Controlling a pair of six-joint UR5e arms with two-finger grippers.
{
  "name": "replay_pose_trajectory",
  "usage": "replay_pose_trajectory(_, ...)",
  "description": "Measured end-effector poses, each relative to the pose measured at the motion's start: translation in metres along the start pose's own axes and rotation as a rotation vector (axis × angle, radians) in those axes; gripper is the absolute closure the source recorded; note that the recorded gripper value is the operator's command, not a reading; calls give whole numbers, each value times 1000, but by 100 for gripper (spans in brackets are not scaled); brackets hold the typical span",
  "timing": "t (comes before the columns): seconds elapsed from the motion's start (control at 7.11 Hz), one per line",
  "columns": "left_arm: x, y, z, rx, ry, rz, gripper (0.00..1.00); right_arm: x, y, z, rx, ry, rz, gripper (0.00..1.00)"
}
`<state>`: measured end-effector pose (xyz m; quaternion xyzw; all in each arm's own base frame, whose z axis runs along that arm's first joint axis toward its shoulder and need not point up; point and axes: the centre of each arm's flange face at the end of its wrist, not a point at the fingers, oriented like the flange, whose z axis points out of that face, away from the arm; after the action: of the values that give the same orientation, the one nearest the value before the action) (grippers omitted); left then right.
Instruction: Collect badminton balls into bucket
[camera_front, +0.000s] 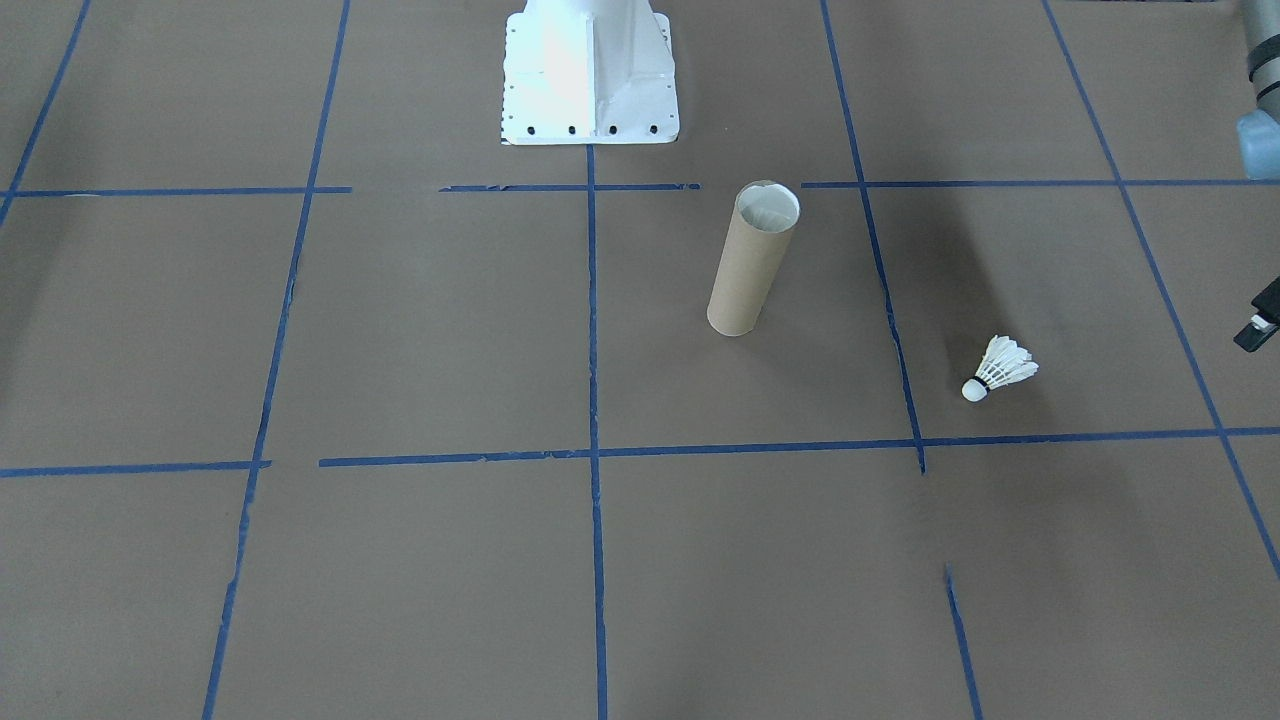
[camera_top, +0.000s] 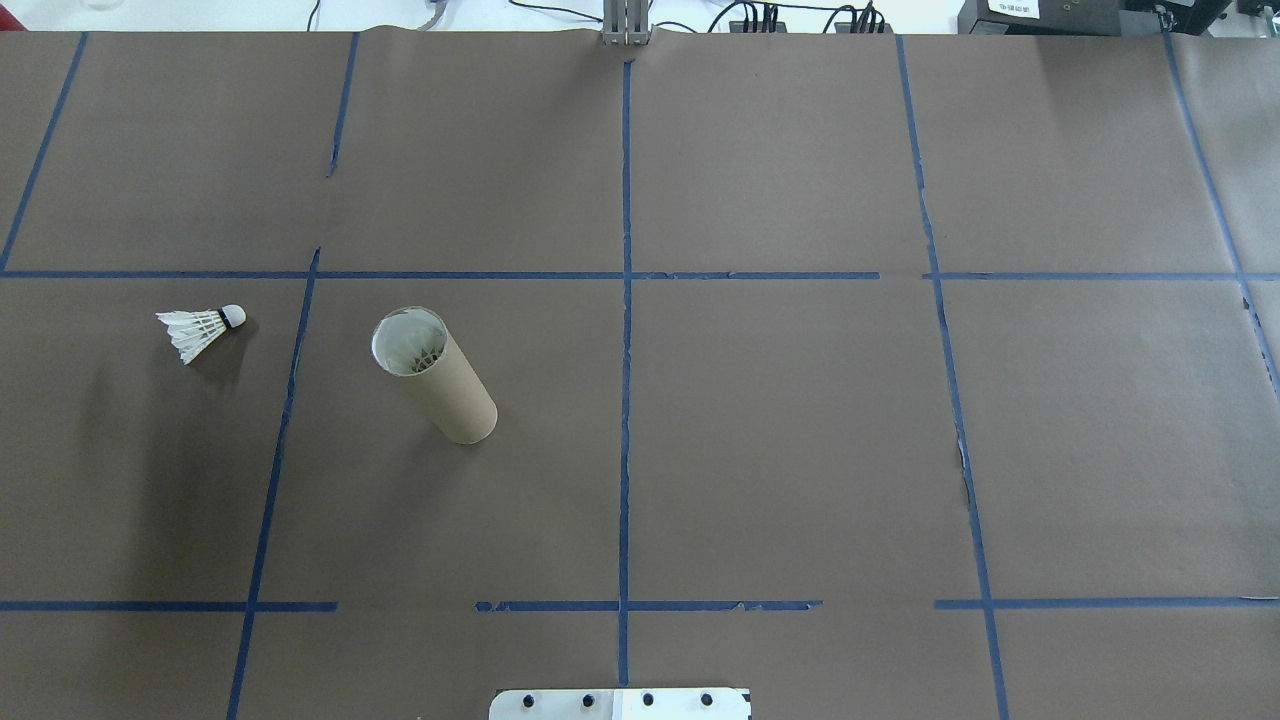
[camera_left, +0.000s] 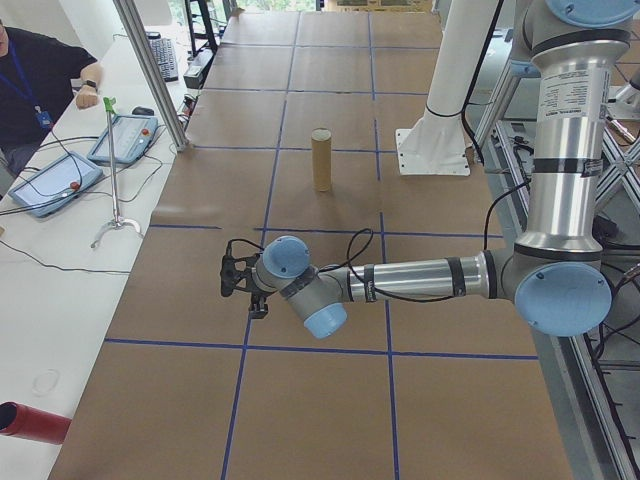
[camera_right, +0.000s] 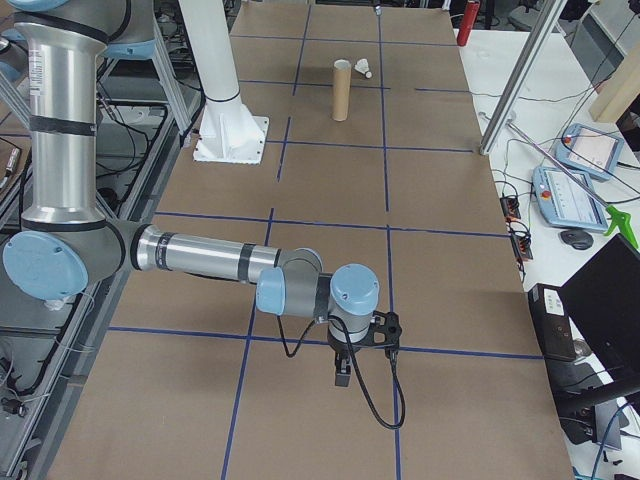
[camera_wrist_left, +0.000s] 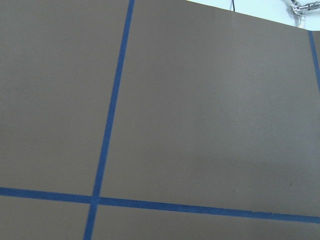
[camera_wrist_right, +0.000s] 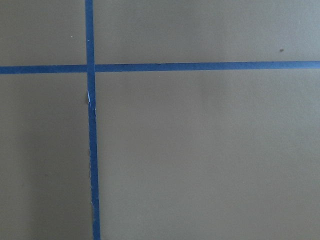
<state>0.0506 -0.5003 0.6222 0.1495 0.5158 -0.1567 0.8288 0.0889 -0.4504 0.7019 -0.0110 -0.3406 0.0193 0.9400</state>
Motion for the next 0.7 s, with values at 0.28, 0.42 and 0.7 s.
replay_pose_trajectory(0.28, 18, 35, 27, 6, 123, -84, 0, 0, 0, 0, 0, 0, 0, 0)
replay_pose_trajectory(0.42, 34, 58, 48, 13, 179, -132, 0, 0, 0, 0, 0, 1, 0, 0)
replay_pose_trajectory(0.7, 70, 97, 85, 23, 269, -241, 0, 0, 0, 0, 0, 1, 0, 0)
